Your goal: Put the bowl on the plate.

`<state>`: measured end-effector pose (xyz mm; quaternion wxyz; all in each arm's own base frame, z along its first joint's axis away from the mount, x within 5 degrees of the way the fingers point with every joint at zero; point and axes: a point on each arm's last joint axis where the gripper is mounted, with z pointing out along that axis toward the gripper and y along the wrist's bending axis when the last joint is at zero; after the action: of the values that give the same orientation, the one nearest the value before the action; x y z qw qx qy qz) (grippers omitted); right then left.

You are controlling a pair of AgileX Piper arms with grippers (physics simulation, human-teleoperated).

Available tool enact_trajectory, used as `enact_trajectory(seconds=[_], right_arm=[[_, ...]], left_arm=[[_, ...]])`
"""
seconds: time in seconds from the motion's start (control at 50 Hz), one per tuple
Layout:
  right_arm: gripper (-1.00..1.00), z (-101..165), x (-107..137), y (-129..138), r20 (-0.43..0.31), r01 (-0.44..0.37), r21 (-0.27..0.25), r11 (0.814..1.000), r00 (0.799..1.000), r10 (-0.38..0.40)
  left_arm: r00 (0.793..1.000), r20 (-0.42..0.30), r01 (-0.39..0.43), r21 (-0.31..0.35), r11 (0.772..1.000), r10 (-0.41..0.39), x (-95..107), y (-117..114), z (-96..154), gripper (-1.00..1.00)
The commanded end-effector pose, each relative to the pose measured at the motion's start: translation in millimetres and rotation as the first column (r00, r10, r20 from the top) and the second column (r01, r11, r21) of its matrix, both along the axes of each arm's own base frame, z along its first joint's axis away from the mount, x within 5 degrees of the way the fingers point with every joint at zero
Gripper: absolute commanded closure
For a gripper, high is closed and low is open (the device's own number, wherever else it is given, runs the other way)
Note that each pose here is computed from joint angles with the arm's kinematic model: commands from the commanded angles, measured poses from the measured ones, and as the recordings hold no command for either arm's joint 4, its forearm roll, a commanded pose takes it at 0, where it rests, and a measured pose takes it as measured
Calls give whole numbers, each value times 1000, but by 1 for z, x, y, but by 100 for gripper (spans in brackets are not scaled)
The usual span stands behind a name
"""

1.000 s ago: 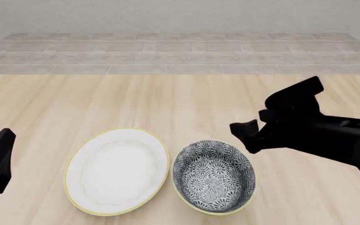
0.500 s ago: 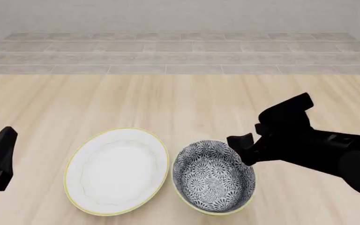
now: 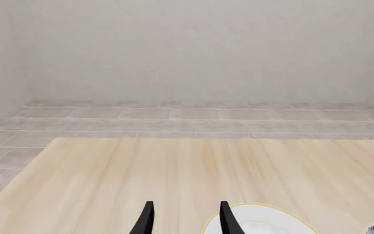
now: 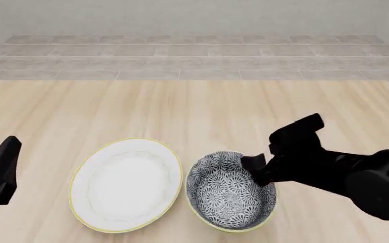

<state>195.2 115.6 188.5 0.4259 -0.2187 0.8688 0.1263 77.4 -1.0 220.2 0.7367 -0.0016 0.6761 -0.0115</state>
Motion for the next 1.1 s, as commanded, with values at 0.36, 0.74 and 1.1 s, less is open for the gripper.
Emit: enact_trajectory(seconds=[0.36,0.74,1.1], right_arm=[[-100,-18,6,0,-31,17,-13,1000,999,-17],[-100,-27,7,0,-42,26,-11,1000,999,-26],[-100,-32,7,1,-55,27,-7,1000,998,-28]], left_arm=[[1000,-7,6,6,1000,-6,4,-1,-1,-100],[1000,-7,4,10,1000,-4,8,-1,0,-100],[1000,-5,3,10,1000,-3,9,0,0,-100]])
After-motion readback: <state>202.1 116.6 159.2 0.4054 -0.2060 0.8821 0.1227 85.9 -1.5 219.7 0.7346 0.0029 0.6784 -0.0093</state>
